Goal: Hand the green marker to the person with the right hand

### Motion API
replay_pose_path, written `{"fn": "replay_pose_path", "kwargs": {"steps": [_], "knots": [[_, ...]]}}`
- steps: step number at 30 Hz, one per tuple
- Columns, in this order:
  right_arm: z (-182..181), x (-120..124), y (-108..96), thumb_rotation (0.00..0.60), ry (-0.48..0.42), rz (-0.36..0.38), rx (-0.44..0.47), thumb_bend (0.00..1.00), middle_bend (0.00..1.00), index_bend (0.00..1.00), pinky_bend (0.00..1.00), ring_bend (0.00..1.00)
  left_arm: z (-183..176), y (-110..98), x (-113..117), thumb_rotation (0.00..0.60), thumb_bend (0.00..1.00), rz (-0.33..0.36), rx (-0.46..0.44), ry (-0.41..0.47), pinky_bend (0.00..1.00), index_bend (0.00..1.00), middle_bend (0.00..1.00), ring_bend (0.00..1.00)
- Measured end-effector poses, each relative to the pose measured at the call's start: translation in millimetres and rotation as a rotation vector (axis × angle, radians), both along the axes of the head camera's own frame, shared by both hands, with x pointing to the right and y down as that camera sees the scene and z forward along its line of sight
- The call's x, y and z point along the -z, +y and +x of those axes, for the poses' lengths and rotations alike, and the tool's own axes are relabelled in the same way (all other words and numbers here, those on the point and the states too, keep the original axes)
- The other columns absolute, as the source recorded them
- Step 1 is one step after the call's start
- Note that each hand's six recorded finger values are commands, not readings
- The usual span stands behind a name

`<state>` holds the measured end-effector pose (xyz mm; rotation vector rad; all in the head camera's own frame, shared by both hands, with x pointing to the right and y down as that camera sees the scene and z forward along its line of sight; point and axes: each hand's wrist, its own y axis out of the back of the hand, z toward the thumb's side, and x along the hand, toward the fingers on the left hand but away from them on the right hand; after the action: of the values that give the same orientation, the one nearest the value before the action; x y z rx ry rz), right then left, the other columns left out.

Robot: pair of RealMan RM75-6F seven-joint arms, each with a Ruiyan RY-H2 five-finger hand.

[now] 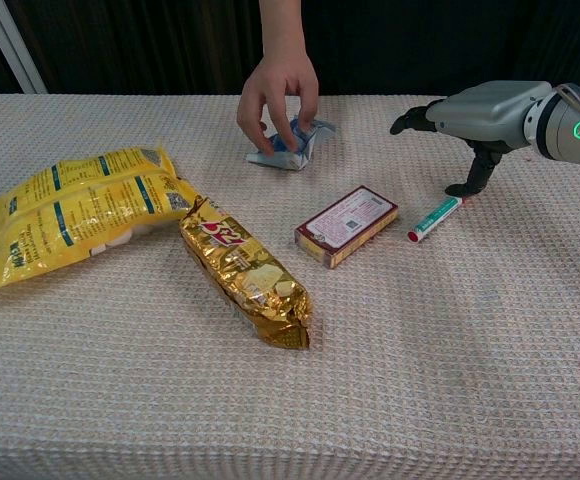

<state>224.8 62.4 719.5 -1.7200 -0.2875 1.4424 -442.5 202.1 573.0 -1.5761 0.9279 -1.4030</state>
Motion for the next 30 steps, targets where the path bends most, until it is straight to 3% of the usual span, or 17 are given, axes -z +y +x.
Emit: {"fn": "replay_pose_path", "kwargs": {"steps": [15,24,26,30], "knots": [[11.2,5.7,11.0,0.6,0.016,-0.005,0.035,0.24,0.0,0.0,0.0,0.0,6.3,-4.4,-0.5,0.31,0.0,0.0,-0.016,0.008,0.21,0.04,0.06,0.07],[15.4,-8.0,24.4,0.6,0.045,0.002,0.089,0.27,0.06,0.0,0.0,0.0,4.6,-1.2,-7.7,0.311,0.0,-0.016,-0.009,0.01,0.21,0.04,0.06,0.07],[15.8,-12.2,25.5,0.6,0.046,0.009,0.091,0.28,0.09,0.03,0.0,0.0,3.3,-0.7,-8.5,0.31,0.0,-0.019,-0.006,0.009,0.21,0.04,0.06,0.07],[14.3,-20.0,27.9,0.6,0.032,0.029,0.094,0.29,0.22,0.2,0.0,0.0,1.3,-0.9,-6.8,0.309,0.0,-0.014,-0.005,0.007,0.21,0.04,0.06,0.07]]}}
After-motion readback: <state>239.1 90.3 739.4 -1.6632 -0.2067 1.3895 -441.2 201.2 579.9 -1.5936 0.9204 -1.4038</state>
